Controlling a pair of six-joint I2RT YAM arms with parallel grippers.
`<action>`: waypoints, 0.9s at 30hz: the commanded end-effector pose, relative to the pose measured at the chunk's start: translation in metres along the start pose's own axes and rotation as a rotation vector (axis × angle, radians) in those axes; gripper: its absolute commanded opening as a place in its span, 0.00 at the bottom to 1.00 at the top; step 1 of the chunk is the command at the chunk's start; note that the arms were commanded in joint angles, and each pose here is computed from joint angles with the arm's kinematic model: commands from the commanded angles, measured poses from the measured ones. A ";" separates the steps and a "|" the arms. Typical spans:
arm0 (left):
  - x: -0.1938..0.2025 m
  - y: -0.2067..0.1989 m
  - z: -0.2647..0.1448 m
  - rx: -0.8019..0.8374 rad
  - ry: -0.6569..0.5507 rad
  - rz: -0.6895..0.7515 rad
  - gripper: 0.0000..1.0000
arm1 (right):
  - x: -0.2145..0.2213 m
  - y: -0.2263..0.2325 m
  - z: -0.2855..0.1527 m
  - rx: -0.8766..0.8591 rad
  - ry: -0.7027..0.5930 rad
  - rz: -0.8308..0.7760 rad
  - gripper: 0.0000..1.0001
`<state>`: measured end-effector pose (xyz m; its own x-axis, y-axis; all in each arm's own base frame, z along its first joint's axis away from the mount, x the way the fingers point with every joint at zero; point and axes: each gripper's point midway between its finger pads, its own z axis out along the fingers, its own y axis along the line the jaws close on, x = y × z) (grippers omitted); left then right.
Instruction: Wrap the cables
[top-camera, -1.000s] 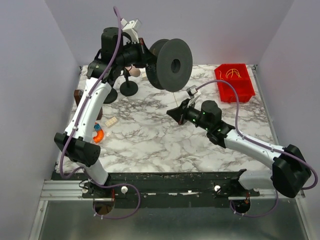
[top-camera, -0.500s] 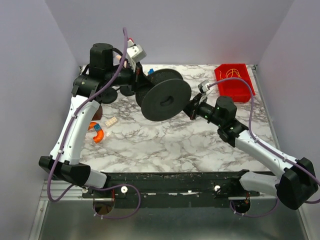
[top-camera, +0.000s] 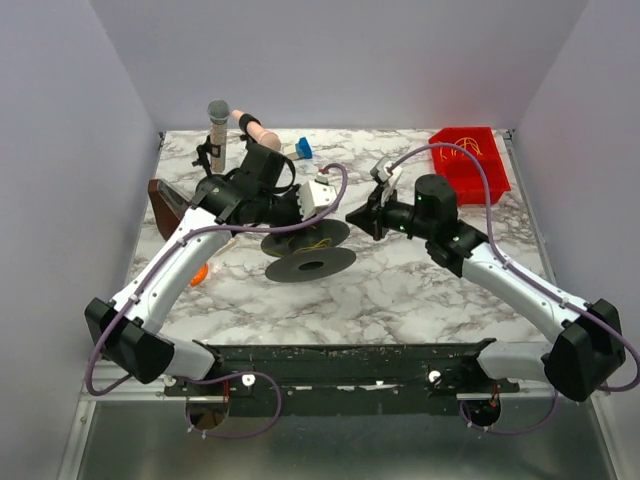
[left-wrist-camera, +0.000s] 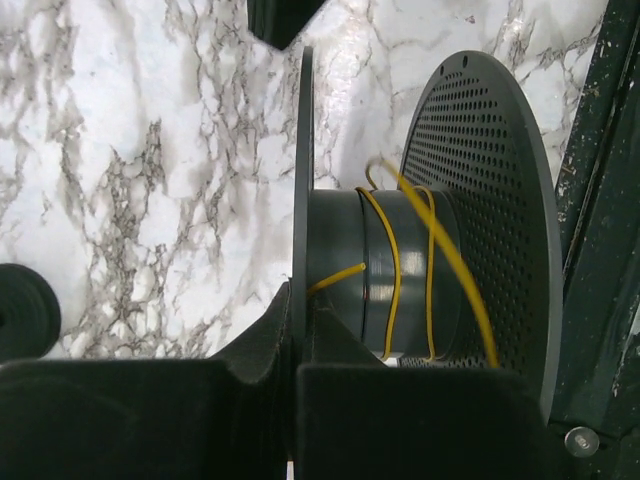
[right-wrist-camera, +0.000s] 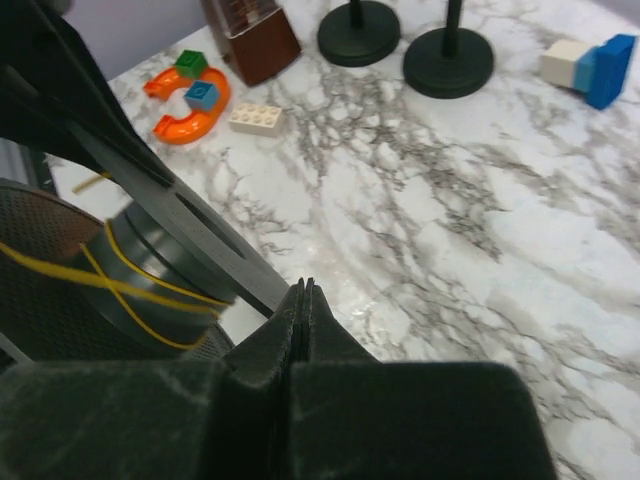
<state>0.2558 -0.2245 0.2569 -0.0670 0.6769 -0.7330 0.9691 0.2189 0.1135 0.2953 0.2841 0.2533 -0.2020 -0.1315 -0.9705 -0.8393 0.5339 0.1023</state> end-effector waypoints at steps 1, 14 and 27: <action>-0.011 0.008 0.022 -0.018 -0.051 -0.060 0.00 | 0.014 0.030 0.012 -0.153 0.020 0.079 0.01; 0.047 0.001 0.109 0.295 -0.044 -0.580 0.00 | 0.055 -0.007 0.005 0.024 0.174 0.153 0.01; 0.074 0.025 0.126 0.190 0.035 -0.546 0.00 | 0.073 -0.064 -0.043 0.429 0.258 0.329 0.43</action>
<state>0.2930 -0.2721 0.1383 -0.6488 0.4541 -0.6106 0.7606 0.3631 -0.5382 0.3077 0.2490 0.1874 -0.4882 -0.1610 -0.8577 -0.6552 0.7169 0.2384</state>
